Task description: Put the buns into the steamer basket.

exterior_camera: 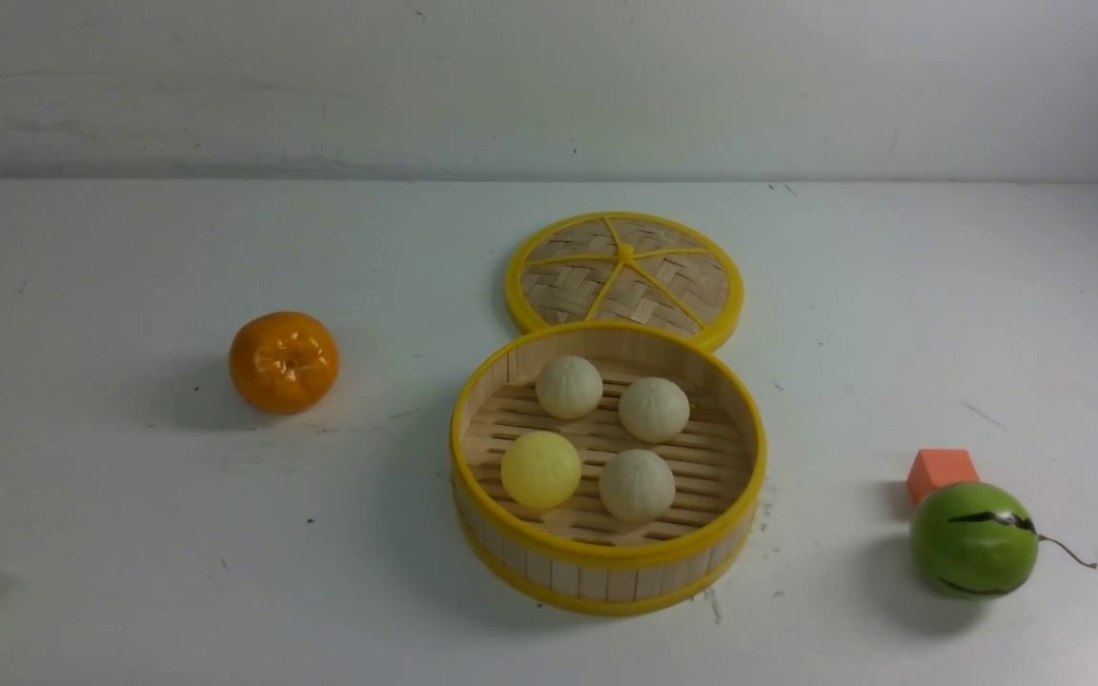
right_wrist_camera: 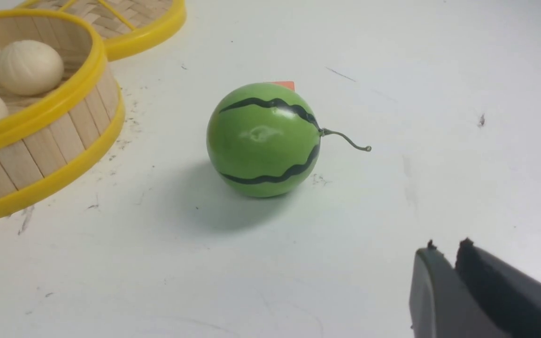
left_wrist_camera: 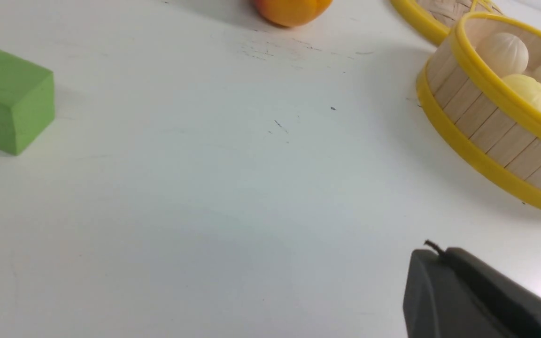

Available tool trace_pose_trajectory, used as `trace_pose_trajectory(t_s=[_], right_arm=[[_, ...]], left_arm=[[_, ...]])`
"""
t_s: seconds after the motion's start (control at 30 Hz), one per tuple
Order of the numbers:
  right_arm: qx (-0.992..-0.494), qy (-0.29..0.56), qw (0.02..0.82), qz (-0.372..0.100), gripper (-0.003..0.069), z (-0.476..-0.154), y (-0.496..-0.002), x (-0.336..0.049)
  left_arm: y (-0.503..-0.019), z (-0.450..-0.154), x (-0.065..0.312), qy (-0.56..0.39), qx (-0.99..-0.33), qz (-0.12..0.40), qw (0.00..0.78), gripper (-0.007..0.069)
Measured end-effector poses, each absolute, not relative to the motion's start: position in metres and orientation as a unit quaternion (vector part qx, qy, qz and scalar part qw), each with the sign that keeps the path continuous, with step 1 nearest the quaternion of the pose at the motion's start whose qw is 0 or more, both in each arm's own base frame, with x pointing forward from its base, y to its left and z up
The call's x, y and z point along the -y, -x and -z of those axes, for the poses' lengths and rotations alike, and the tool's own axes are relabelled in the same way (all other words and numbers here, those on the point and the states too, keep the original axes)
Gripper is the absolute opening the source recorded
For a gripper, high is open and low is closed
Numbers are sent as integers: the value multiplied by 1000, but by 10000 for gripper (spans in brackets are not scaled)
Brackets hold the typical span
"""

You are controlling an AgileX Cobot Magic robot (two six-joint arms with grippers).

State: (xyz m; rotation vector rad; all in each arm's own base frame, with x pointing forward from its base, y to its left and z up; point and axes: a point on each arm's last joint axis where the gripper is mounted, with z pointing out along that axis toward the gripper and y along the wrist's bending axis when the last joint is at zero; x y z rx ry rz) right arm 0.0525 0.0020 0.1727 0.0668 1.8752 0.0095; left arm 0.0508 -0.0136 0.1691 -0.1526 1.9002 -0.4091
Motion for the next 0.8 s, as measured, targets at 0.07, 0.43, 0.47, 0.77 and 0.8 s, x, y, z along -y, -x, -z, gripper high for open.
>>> trace_pose_trajectory(t_s=[0.07,0.43,0.47,0.77,0.8], right_arm=[[-806,-26,591,-2,72,-173,-53,-2],[-806,-26,591,-2,84,-173,-53,-2],[-806,-26,591,-2,83,-173,-53,-2],[-806,-26,591,-2,85,-173,-53,-2],[-806,-26,591,-2,85,-173,-53,-2]], left_arm=[[-51,-169,14,65,-807,174,561,-13],[-51,-169,14,65,-807,174,561,-13],[-51,-169,14,65,-807,174,561,-13],[-51,-169,14,65,-807,174,561,-13],[-51,-169,14,65,-807,174,561,-13]])
